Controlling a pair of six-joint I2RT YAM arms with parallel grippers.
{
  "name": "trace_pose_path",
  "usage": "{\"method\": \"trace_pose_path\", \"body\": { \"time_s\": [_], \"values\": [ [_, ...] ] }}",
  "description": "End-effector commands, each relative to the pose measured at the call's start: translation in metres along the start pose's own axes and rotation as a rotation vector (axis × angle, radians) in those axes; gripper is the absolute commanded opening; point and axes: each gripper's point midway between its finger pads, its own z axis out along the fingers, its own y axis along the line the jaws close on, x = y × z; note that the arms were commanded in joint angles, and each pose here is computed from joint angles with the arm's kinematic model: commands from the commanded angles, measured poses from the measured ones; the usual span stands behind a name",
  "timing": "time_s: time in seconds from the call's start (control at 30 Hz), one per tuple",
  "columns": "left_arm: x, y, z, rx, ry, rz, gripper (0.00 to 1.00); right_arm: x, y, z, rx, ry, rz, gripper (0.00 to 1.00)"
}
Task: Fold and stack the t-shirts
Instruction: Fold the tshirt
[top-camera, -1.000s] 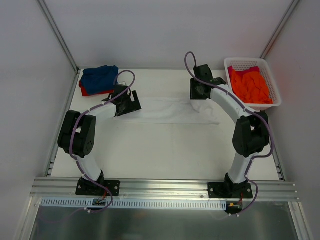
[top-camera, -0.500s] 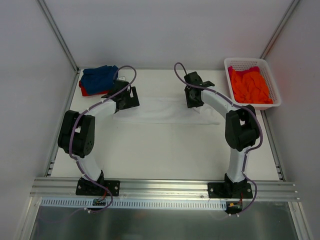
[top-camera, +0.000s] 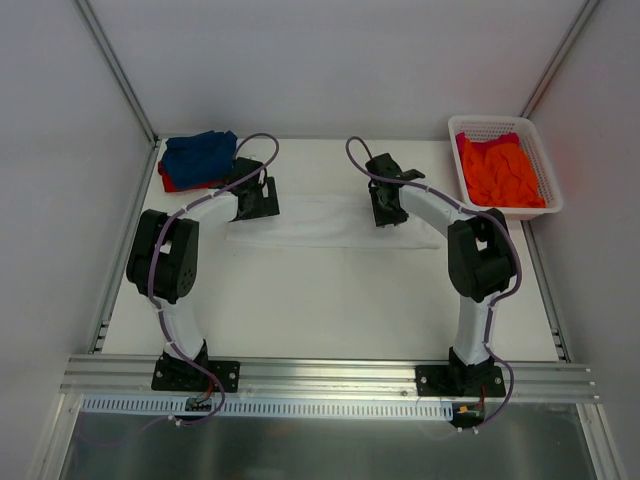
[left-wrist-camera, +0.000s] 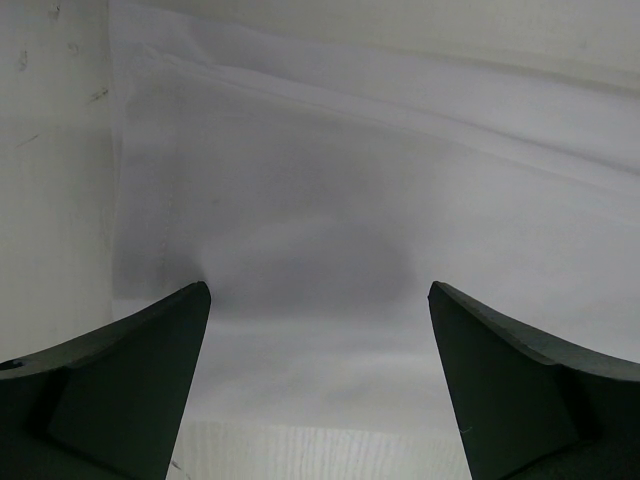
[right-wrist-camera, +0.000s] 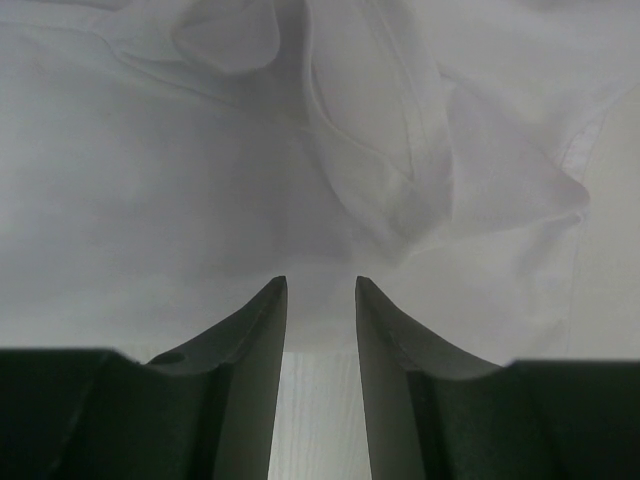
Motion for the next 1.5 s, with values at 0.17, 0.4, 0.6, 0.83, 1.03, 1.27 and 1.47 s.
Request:
{"method": "trace_pose_path", "body": {
  "time_s": [0.17,0.4,0.6,0.83,1.03,1.27,1.47],
  "values": [
    [0.007,-0.005,-0.002,0.01,0.052,0.032,0.93,0.024,0.013,0.001,-0.051,0.065,0.04,0.38],
    [0.017,-0.002,0.005,0.009,0.128,0.033,0.94,0.033,0.023,0.005,-0.09,0.11,0.068,0.4],
    [0.02,-0.004,0.007,0.016,0.154,0.033,0.94,0.037,0.028,0.006,-0.118,0.142,0.067,0.46],
    [0.021,-0.006,0.002,0.029,0.165,0.027,0.95,0.048,0.038,0.007,-0.166,0.213,0.061,0.56],
    [0.026,-0.009,0.001,0.05,0.184,0.015,0.95,0.05,0.039,0.012,-0.17,0.24,0.059,0.57],
    [0.037,-0.01,-0.001,0.064,0.211,-0.006,0.94,0.038,0.028,0.016,-0.168,0.232,0.075,0.57],
    [0.049,-0.011,-0.011,0.074,0.226,-0.023,0.94,0.023,0.019,0.022,-0.174,0.224,0.073,0.57]
  ]
}}
